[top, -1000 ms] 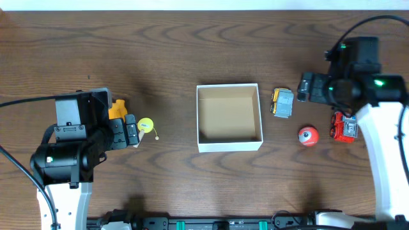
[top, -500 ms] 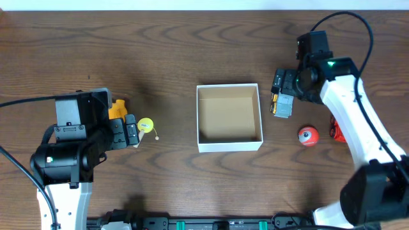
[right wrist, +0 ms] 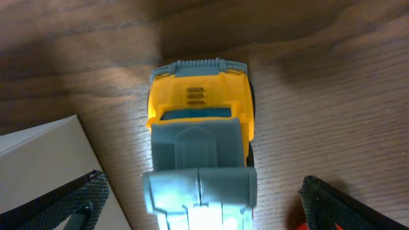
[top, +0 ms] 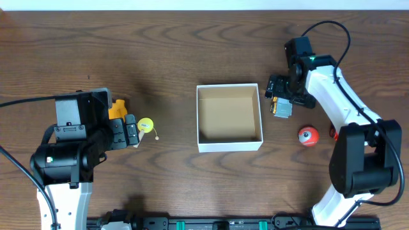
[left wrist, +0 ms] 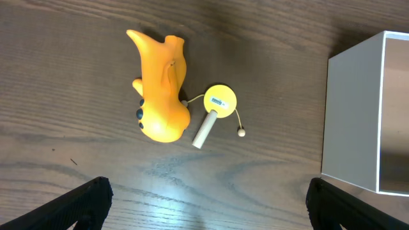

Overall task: Pack container
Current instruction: 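Lower the right gripper onto the yellow bulldozer and grasp it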

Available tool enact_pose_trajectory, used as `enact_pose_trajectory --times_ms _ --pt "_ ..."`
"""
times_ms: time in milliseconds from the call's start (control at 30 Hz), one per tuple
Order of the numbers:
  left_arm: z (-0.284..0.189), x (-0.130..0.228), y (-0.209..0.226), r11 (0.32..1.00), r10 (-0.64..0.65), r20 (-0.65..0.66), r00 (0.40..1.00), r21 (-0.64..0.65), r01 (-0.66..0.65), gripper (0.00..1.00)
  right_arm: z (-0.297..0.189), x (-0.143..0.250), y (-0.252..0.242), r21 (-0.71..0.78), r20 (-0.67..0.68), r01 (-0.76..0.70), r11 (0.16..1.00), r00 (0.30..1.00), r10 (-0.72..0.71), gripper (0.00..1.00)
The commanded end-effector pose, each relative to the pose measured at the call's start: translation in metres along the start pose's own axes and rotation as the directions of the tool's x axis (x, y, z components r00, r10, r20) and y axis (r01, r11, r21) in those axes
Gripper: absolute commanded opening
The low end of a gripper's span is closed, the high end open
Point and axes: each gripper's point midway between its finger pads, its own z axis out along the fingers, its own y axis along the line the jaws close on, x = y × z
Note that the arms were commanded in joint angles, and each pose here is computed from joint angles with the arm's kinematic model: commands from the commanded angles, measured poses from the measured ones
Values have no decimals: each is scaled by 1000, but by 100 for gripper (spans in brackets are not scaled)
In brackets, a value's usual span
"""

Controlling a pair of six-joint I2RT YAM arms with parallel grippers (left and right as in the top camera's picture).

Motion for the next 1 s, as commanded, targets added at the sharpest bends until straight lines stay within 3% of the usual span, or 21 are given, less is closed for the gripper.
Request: enact_pose_trajectory --times_ms 0,233,400,633,967 --pt "-5 -5 1 1000 -10 17 1000 -3 10 98 0 -6 4 4 18 0 1000 1000 0 99" --pt "-5 -5 1 1000 -11 17 1000 -3 11 98 0 -4 3 5 9 71 997 997 -71 91" --pt "-5 -4 1 1000 -11 16 1000 -4 11 98 0 -3 3 8 4 89 996 996 -89 68" --pt "-5 -4 1 1000 -10 16 1000 -4 10 98 0 -3 3 8 1 90 996 996 -90 48" --pt "-5 -4 1 1000 -10 16 1000 -4 10 98 0 -2 2 9 -1 91 996 996 -91 38"
